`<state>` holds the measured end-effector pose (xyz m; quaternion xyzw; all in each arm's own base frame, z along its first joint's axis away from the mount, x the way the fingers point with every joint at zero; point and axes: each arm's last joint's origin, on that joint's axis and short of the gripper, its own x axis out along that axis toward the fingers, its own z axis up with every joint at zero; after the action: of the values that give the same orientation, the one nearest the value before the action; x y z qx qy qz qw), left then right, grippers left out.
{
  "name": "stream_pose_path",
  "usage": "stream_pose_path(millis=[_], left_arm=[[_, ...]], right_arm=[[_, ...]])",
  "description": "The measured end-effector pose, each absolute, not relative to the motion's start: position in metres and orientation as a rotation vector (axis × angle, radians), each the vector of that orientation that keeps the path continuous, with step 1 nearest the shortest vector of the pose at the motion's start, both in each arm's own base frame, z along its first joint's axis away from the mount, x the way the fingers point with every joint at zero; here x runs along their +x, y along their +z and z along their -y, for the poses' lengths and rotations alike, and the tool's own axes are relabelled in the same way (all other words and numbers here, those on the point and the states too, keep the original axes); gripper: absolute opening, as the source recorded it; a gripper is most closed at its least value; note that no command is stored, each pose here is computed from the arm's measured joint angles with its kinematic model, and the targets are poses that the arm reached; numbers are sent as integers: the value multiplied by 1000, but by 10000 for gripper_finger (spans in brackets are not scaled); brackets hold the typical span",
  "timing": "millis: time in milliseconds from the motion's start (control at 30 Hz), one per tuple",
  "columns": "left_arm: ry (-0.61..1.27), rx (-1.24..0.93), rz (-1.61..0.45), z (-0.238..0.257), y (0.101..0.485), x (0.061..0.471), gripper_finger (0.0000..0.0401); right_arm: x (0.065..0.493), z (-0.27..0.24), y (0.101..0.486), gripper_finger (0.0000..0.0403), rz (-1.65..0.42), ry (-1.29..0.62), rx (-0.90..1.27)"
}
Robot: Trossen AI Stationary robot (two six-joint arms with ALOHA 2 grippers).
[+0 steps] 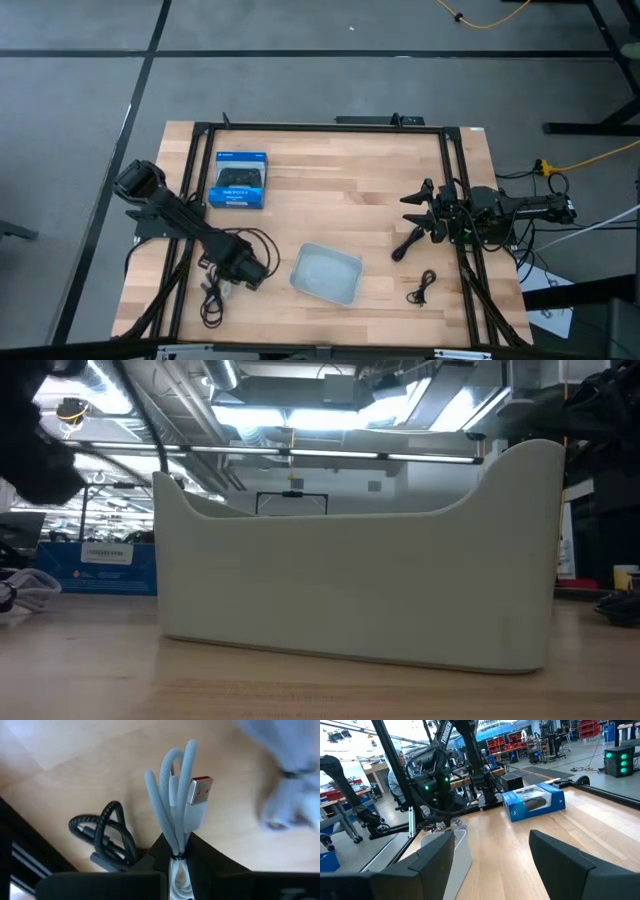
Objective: Pick and place USB-C Cables
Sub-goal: Put the light blue charger cable into the gray bin
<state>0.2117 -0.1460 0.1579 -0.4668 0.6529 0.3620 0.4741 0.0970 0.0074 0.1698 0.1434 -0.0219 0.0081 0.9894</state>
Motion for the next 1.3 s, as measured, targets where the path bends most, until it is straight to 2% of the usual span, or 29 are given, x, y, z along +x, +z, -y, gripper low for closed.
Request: stream_pose_path(millis=[200,367,533,600,700,833,967,1133,1300], left_arm=[[783,-1179,-1399,143,192,221,29],[625,-1155,-1117,139,238,242,33],[406,-1033,-793,133,276,276,29],[306,-950,-708,132,281,293,29],[175,-713,-637,131,275,319,32],[57,-408,-665,125,262,342,33],[-74,-225,-721,122,250,353,33],[-124,-127,-773,125,232,359,39],[-50,-141,-786,125,220,365,64]], right_arm=[[97,-7,170,261,44,16,287],[97,-7,170,261,44,16,286],[97,-7,170,261,44,16,284],[97,-7,170,261,44,16,284],[97,-7,170,261,44,15,284],[97,-7,170,261,43,16,286],[97,-8,170,261,42,22,287],[97,-8,170,261,41,24,285],[97,-8,170,261,41,24,285]])
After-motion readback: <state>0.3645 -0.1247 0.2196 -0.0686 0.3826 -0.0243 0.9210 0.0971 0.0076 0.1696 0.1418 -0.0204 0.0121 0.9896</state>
